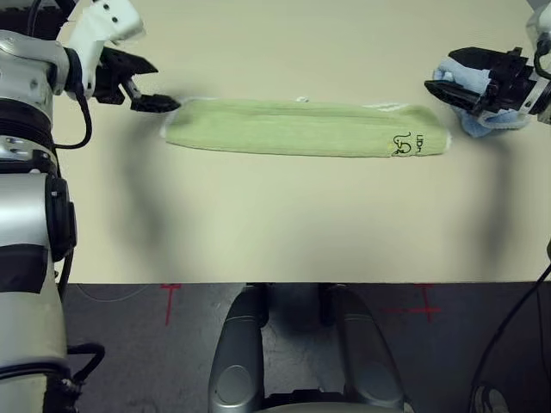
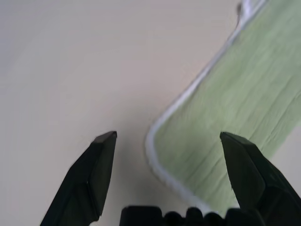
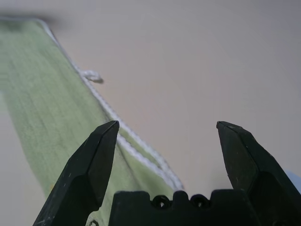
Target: Fold the towel and set it aside.
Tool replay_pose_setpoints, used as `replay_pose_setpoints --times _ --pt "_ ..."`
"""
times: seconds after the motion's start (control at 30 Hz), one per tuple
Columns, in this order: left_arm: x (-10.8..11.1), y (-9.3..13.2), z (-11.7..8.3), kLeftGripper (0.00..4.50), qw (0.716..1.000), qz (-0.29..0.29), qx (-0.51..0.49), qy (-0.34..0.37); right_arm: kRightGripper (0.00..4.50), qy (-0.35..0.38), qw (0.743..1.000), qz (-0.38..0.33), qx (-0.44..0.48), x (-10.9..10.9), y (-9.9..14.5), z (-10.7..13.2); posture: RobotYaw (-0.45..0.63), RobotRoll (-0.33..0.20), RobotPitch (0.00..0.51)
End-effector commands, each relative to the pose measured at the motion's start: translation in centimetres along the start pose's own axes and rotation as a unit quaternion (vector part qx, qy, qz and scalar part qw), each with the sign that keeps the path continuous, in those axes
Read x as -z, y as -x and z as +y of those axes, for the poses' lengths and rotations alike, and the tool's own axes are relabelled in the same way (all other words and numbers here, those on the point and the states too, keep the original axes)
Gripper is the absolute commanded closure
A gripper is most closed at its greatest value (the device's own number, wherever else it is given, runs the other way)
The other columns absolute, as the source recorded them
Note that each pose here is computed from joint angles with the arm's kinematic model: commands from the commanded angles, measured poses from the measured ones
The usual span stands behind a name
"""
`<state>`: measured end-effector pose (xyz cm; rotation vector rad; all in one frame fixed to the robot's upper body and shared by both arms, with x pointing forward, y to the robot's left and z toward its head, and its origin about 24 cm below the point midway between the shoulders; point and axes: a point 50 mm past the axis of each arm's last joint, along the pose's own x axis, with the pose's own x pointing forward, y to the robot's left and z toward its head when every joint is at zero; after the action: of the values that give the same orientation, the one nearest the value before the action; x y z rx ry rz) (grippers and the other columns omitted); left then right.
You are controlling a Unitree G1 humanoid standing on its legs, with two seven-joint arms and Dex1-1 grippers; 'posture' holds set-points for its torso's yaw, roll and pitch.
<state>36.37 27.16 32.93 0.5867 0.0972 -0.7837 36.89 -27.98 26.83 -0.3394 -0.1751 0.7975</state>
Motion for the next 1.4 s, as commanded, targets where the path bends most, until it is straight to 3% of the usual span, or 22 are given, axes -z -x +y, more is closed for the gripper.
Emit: replay_pose_setpoints --times 0.03,0.17,0.4,0.63,0.8,0.97,1.17,1.4 --pt "0.0 -0.8 -1.1 0.03 0.996 -0.076 0.044 0.010 0.00 -0.024 1.000 -0.006 -0.002 0.9 0.3 0.2 0.05 0.000 0.326" --pt "1.3 -1.7 -3.6 0.03 0.986 -0.125 0.109 0.003 0.00 -0.047 0.999 -0.018 0.000 1.8 0.1 0.7 0.05 0.000 0.323" --pt "3.2 -2.4 -5.5 0.03 0.985 -0.128 0.113 -0.012 0.00 -0.112 0.992 -0.046 0.027 2.8 -0.1 1.0 0.04 0.000 0.317" --pt "4.0 -3.3 -6.9 0.03 0.983 -0.132 0.123 -0.036 0.00 -0.327 0.940 -0.084 0.045 2.7 1.5 1.0 0.04 0.000 0.308" --pt "4.5 -3.6 -7.5 0.03 0.983 -0.126 0.133 -0.032 0.00 -0.408 0.909 -0.081 0.041 2.8 3.3 2.2 0.01 0.000 0.308" --pt "5.0 -4.2 -8.5 0.03 0.981 -0.132 0.142 -0.011 0.00 -0.499 0.860 -0.087 0.060 3.3 5.0 3.5 0.01 0.000 0.308" --pt "5.2 -4.0 -9.1 0.03 0.980 -0.127 0.152 -0.003 0.00 -0.555 0.828 -0.071 0.050 3.7 6.9 5.1 0.01 0.000 0.312" --pt "5.2 -4.1 -9.3 0.03 0.980 -0.126 0.155 0.003 0.00 -0.575 0.814 -0.039 0.074 5.5 7.6 6.8 0.00 0.000 0.318"
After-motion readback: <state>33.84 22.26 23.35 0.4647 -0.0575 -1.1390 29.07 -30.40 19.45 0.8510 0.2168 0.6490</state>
